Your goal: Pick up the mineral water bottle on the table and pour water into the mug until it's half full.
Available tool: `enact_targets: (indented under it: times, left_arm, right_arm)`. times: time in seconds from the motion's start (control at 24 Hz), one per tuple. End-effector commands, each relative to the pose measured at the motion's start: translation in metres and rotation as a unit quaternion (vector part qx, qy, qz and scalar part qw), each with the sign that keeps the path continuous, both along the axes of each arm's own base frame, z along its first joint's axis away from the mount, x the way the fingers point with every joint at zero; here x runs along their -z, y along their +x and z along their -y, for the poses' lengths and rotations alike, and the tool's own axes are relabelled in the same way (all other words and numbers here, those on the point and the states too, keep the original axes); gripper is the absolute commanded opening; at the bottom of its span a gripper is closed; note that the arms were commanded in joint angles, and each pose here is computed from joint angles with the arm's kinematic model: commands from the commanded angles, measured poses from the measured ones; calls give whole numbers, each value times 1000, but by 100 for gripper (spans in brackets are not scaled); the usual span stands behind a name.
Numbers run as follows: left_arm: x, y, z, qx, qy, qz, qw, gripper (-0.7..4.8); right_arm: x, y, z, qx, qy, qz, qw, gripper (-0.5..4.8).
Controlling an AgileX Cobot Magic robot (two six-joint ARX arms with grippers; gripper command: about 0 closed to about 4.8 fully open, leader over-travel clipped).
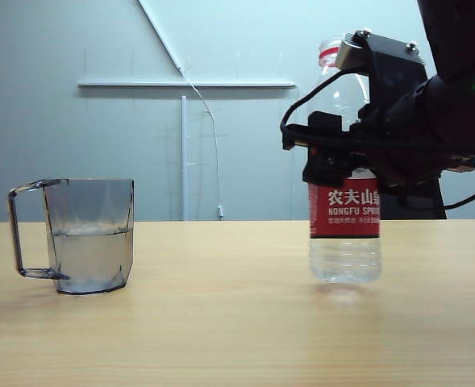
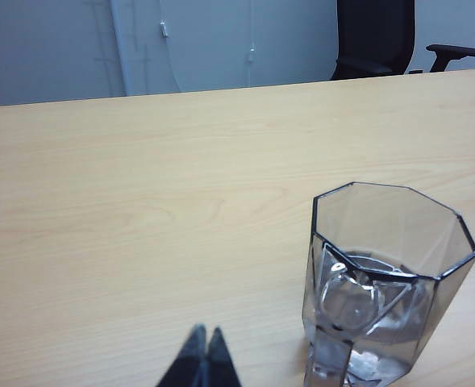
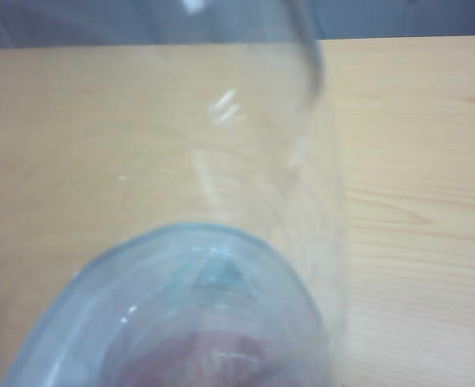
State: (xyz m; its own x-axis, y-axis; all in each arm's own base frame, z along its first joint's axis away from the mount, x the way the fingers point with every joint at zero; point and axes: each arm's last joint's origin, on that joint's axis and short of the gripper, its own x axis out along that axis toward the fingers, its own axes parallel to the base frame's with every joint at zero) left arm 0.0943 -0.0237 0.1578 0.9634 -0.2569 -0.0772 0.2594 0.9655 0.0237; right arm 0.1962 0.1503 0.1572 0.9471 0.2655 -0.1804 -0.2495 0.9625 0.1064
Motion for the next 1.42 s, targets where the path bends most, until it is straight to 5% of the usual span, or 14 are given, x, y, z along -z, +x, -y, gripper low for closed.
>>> enact_targets:
  times: [0.04, 0.38, 0.46, 1.42]
  left_arm:
    - [-1, 0, 0, 1, -2, 3, 1000, -2]
    - [-1, 0, 0, 2, -2, 3, 1000, -2]
    - [-1, 0, 0, 2, -2, 3, 1000, -2]
    - [-1, 0, 0, 2, -2, 3, 1000, -2]
  right_arm:
    - [-7, 0, -2, -16, 17, 24, 999, 265]
    - [-4, -2, 0, -23, 3, 22, 999, 366]
    - [-3, -3, 0, -24, 1, 20, 1000, 431]
    - [1, -40, 27, -25, 13, 33, 999, 464]
